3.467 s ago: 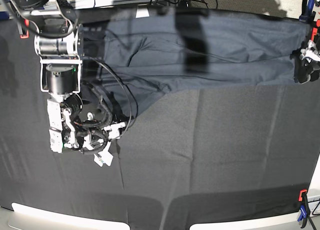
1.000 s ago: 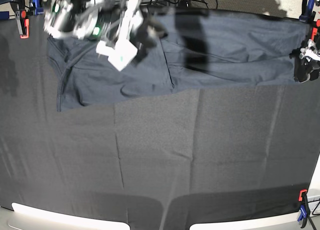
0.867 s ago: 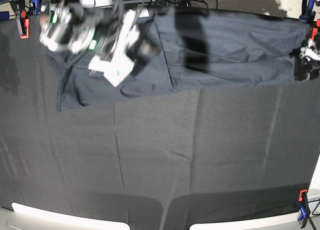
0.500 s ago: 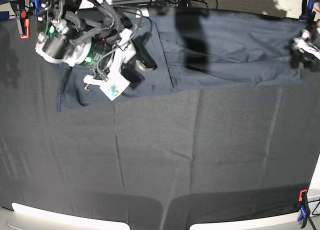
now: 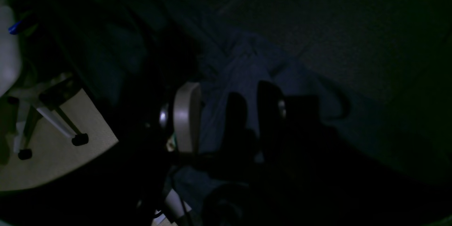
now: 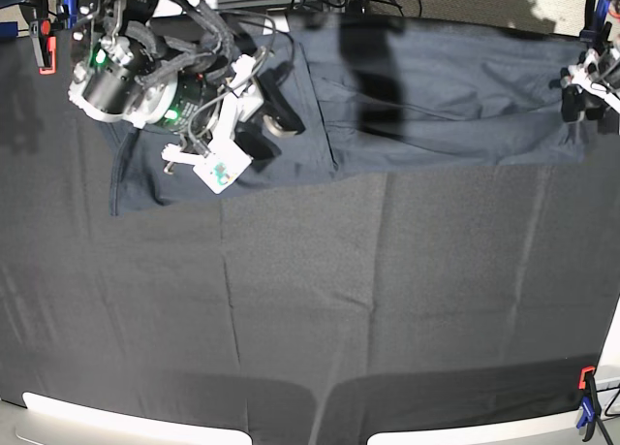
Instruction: Layout the t-shirt on the table in an organized manner, then fold the t-shirt properly
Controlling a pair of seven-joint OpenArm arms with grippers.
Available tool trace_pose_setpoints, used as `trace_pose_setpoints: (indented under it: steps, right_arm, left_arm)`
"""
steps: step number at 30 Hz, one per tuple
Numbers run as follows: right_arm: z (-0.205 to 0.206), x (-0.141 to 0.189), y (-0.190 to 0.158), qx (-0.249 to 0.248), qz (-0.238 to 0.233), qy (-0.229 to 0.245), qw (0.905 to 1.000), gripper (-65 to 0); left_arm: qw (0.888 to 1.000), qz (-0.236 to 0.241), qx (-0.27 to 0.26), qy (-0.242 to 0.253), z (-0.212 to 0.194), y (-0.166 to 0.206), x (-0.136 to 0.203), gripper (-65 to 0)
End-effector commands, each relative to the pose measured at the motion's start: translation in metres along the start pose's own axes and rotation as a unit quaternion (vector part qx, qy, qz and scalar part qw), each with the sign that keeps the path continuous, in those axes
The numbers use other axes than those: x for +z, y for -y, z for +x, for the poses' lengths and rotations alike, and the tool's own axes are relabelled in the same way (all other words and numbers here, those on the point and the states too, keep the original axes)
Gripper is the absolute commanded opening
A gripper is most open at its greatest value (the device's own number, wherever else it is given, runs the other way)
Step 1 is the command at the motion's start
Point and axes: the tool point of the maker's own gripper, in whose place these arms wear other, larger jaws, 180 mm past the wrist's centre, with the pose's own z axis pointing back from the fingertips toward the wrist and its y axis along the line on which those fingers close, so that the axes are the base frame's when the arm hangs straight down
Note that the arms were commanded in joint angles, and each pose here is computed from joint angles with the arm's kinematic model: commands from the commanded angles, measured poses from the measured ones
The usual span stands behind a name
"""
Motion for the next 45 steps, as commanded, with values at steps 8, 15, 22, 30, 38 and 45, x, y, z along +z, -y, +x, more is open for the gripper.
trace_pose_setpoints:
  steps: [8, 15, 22, 30, 38, 45]
  right_arm:
    - [0.015, 0.004, -0.001, 0.008, 0.002, 0.029, 0.9995, -39.4]
    - [0.014, 0.004, 0.0, 0.009, 0.0, 0.028, 0.9996, -39.4]
    - [0.008, 0.006, 0.017, 0.025, -0.046, 0.012, 0.9986, -39.4]
    - [0.01, 0.027, 0.052, 0.005, -0.107, 0.034, 0.9937, -39.4]
    - [0.014, 0.043, 0.066, -0.021, -0.122, 0.061, 0.9904, -39.4]
    - [0.013, 0.043, 0.066, -0.022, -0.122, 0.06, 0.9905, -39.4]
  left_arm:
    - [0.995, -0.068, 0.064, 0.023, 0.015, 0.021, 0.007, -54.7]
    - [0.995, -0.067, 0.062, 0.028, 0.017, 0.02, 0.008, -65.0]
    - [0.996, -0.052, 0.034, 0.058, 0.043, 0.004, 0.015, -65.0]
    - [0.998, -0.019, -0.016, 0.052, 0.054, -0.015, 0.021, -65.0]
    - [0.999, 0.002, -0.039, 0.033, 0.046, -0.022, 0.019, -39.4]
    - [0.998, 0.015, -0.035, 0.046, 0.038, -0.018, 0.013, -39.4]
